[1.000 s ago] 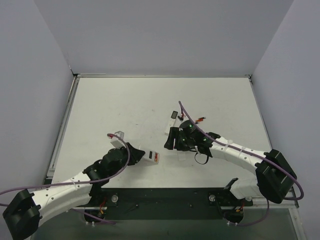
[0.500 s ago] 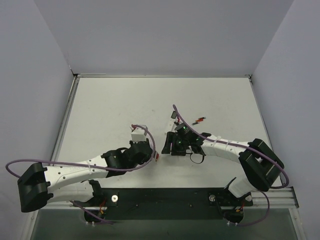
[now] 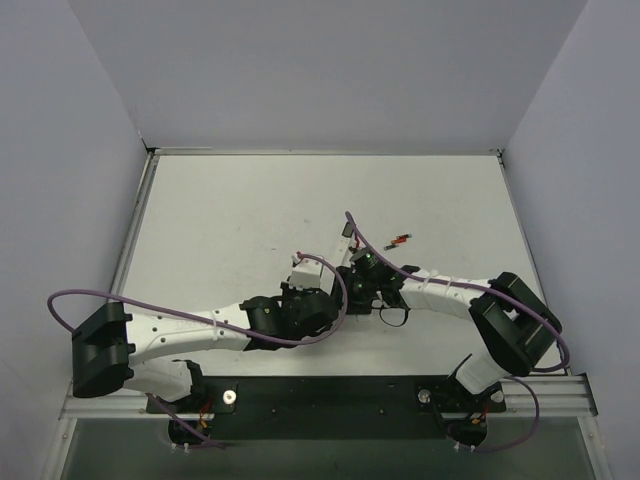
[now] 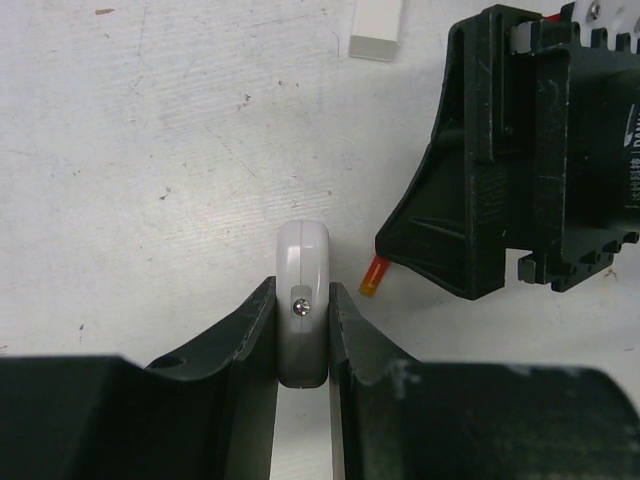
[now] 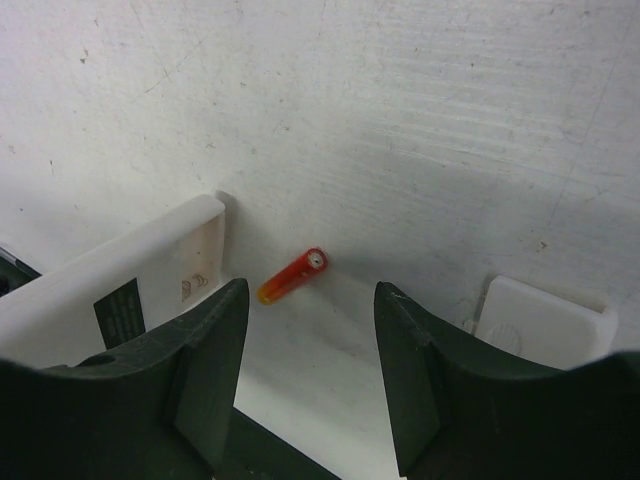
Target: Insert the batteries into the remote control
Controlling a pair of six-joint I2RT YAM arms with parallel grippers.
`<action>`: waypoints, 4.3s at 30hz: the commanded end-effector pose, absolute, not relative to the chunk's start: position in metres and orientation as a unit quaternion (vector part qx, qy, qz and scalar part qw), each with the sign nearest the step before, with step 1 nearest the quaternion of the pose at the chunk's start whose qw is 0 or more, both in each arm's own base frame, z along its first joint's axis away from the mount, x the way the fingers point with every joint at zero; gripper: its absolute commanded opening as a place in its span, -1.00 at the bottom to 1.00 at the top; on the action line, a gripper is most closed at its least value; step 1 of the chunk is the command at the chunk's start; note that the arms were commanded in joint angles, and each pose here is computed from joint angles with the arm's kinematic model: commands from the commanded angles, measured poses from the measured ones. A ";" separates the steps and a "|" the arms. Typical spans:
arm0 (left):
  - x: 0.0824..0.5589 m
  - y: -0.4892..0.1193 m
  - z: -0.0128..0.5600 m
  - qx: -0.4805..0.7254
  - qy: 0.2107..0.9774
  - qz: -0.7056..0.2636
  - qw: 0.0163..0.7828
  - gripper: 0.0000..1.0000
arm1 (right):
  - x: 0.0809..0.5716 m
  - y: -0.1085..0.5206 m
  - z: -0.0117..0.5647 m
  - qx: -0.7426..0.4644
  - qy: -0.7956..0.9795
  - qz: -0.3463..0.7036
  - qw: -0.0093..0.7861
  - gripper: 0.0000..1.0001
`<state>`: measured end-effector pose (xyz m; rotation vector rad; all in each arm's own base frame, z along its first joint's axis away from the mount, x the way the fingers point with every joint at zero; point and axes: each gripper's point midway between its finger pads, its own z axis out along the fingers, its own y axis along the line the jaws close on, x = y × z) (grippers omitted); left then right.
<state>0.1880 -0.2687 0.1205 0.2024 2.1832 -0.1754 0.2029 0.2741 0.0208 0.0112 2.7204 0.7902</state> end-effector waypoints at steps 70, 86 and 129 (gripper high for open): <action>0.203 -0.195 0.070 0.048 0.906 -0.169 0.384 0.69 | 0.146 0.237 0.015 -0.075 0.992 0.084 0.058 -0.11; 0.199 -0.221 0.067 0.155 0.898 -0.194 0.363 0.71 | 0.176 0.247 0.040 -0.050 0.984 0.098 0.142 -0.20; 0.182 -0.222 0.037 0.117 0.925 -0.173 0.319 0.44 | 0.214 0.288 0.019 0.023 0.978 0.135 0.158 -0.26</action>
